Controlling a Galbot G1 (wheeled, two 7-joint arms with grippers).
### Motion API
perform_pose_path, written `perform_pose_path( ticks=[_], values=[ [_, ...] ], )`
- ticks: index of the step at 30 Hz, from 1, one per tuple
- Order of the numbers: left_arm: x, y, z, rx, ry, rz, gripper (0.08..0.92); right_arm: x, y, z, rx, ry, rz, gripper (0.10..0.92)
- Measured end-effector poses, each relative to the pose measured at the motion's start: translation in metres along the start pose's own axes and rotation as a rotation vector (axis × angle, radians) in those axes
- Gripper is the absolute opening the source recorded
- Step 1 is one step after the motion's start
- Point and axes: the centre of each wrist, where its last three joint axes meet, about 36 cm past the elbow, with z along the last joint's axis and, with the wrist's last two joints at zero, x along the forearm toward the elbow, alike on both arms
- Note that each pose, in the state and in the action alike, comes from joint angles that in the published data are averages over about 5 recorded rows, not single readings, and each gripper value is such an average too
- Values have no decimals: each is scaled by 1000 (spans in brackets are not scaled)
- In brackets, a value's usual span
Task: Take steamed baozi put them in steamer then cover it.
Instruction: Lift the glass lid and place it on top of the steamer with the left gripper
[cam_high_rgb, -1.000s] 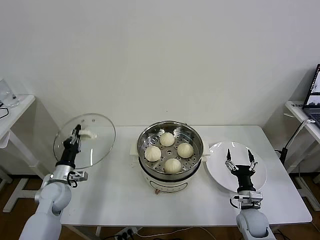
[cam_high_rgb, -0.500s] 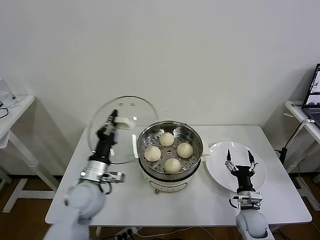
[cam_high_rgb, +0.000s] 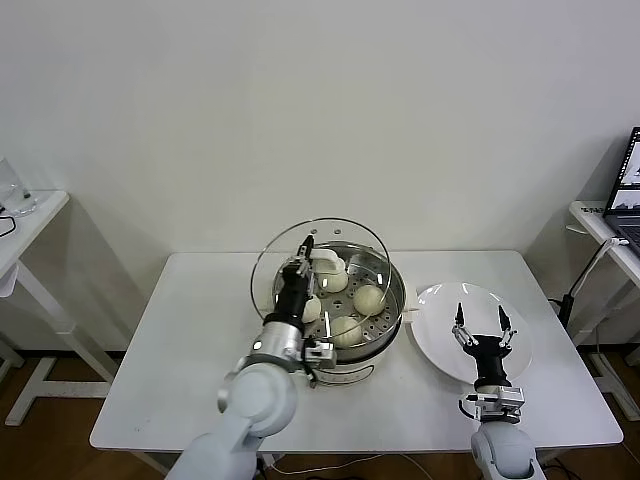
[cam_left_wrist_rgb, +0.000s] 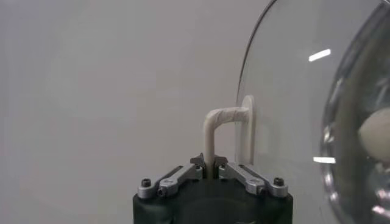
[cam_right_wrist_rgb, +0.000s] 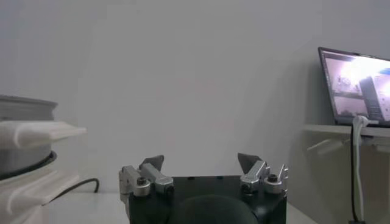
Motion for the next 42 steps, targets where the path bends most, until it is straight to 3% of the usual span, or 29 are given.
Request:
perform_pose_path(
  ticks=[12, 26, 42],
  values=[
    [-17, -17, -33, -30, 59, 98, 191, -5, 6, 5, -3, 2, -4, 823],
    [-32, -29, -54, -57, 97, 126, 191, -10, 5, 7, 0, 1, -2, 823],
    [-37, -39, -60, -99, 101, 133, 191, -13, 3, 9, 5, 1, 1, 823]
  ],
)
